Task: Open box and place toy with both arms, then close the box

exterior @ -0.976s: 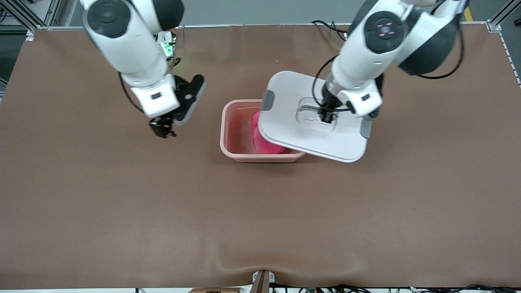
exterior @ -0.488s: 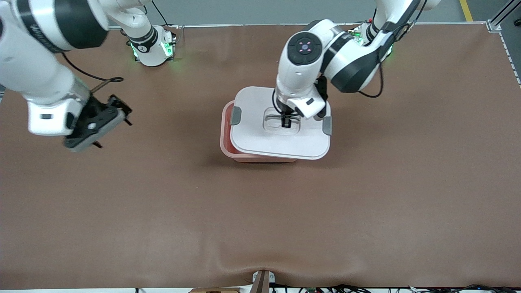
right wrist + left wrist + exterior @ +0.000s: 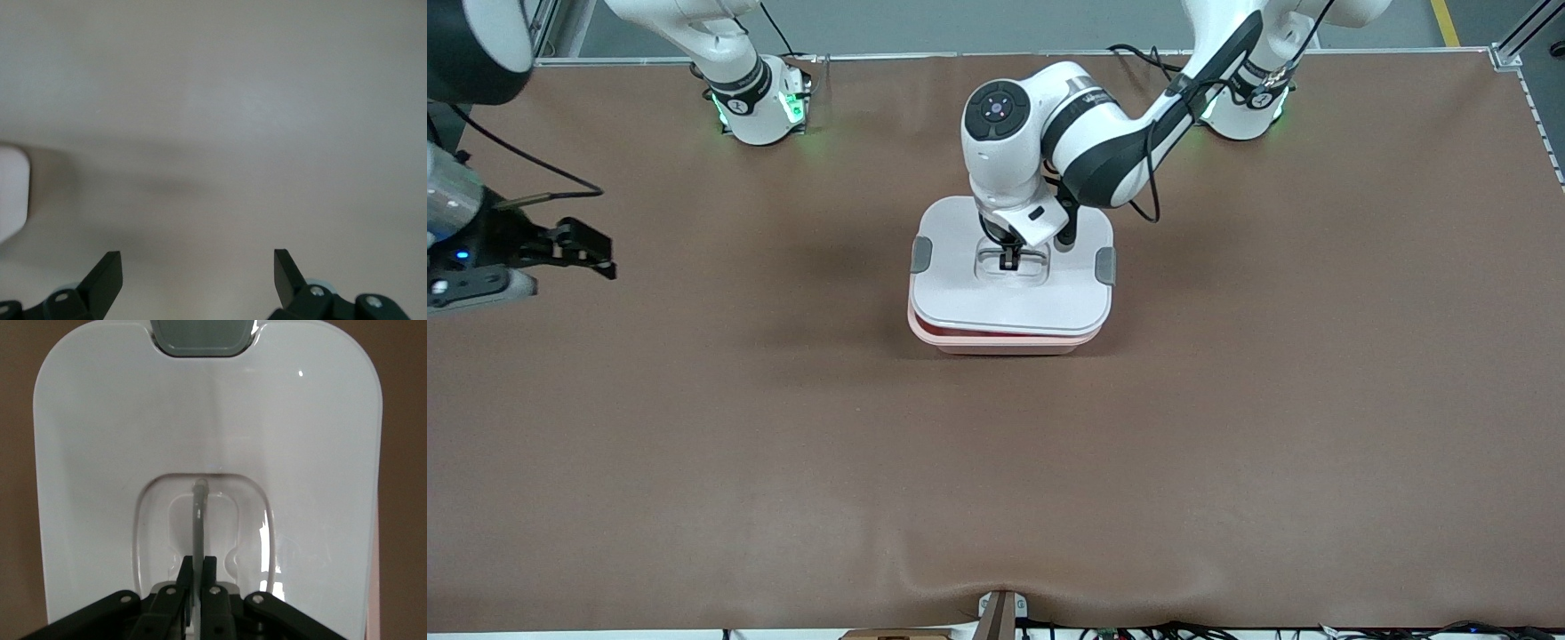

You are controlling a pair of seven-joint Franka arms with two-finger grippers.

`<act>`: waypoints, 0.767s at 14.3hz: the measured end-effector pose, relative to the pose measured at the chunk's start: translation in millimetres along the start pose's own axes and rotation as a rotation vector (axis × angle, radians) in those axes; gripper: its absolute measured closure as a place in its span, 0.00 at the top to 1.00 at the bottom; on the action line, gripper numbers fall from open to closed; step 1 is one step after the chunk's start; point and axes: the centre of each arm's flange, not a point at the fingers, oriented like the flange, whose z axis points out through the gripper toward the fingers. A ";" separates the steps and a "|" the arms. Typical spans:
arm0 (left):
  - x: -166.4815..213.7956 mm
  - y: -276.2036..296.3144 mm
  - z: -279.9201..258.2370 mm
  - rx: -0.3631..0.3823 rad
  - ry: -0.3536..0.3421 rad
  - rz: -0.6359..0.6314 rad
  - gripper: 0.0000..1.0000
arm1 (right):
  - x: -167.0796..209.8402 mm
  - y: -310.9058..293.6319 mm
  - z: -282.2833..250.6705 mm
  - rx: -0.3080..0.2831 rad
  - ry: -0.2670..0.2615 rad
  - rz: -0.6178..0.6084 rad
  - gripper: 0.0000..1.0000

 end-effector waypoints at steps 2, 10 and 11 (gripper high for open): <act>-0.9 2.3 1.4 -0.008 -0.011 -0.018 0.07 | -3.0 21.6 2.4 0.001 -0.007 0.069 1.00; -1.5 8.2 0.7 -0.029 -0.036 -0.059 0.07 | -10.0 61.6 3.5 0.030 -0.005 0.098 1.00; -1.7 8.6 2.2 -0.034 -0.030 -0.055 0.07 | -10.3 63.1 3.6 0.031 -0.005 0.100 1.00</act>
